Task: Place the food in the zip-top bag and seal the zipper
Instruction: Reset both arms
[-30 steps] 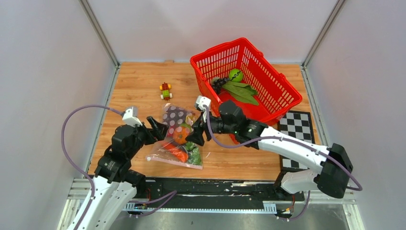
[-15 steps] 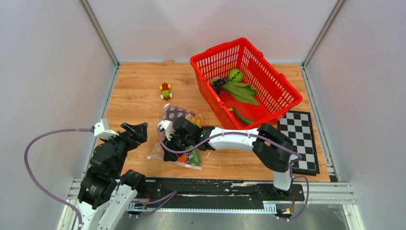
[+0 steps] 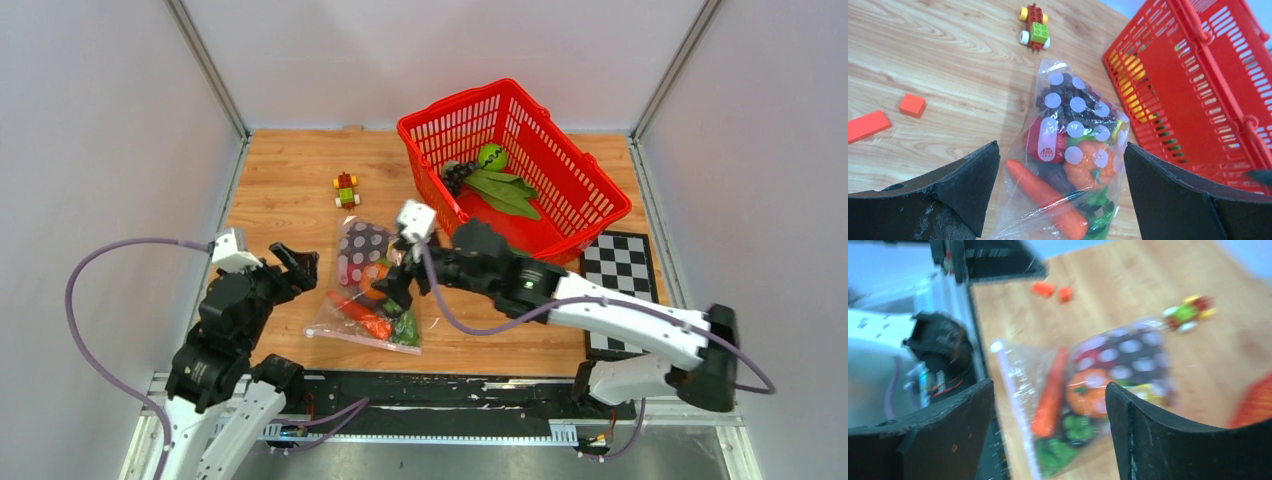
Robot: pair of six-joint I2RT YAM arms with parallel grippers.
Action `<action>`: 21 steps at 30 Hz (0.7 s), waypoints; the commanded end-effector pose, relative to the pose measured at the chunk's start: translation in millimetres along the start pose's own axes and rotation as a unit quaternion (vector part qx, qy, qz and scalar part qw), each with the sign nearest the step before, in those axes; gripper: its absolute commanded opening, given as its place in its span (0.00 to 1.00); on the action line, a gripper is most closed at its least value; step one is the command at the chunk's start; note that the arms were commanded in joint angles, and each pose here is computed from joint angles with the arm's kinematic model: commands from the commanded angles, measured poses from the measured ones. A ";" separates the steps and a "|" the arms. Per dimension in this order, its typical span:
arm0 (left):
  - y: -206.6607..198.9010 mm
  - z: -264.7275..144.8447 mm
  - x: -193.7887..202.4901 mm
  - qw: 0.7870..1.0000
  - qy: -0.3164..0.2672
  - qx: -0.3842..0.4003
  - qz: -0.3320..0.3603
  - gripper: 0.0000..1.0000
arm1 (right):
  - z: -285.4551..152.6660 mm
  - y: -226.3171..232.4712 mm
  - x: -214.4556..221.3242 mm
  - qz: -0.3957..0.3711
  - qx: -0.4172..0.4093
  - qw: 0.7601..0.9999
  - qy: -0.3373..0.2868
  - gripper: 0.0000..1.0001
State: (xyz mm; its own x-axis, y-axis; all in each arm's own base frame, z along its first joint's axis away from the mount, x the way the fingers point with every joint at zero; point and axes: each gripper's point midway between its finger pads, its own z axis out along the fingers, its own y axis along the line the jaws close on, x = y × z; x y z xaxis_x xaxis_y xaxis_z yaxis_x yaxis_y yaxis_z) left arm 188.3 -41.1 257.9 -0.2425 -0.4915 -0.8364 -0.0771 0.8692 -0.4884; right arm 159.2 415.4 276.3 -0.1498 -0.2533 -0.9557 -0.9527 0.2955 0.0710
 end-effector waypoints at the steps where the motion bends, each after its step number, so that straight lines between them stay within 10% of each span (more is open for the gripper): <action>1: -24.7 10.8 -4.0 0.998 0.028 0.037 0.037 1.00 | -57.1 -70.5 -28.9 -0.027 0.196 0.978 -0.071 0.87; 12: 7.8 34.1 -3.5 0.989 0.074 -0.102 0.082 1.00 | -231.1 -159.9 -42.5 0.029 0.467 0.874 -0.129 1.00; 21: 23.4 24.2 -23.4 0.990 -0.001 -0.131 0.050 1.00 | -339.5 -163.4 -41.2 0.020 0.569 0.804 -0.174 1.00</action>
State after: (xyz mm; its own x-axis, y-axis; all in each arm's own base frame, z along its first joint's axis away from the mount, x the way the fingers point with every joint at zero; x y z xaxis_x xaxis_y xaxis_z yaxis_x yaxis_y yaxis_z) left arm 217.9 -24.2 243.8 -0.3658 -0.3681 -0.8548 -0.2616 0.9221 -0.2852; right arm 233.8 94.9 400.6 0.1158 0.0722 -0.9906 -0.1846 0.9815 0.0500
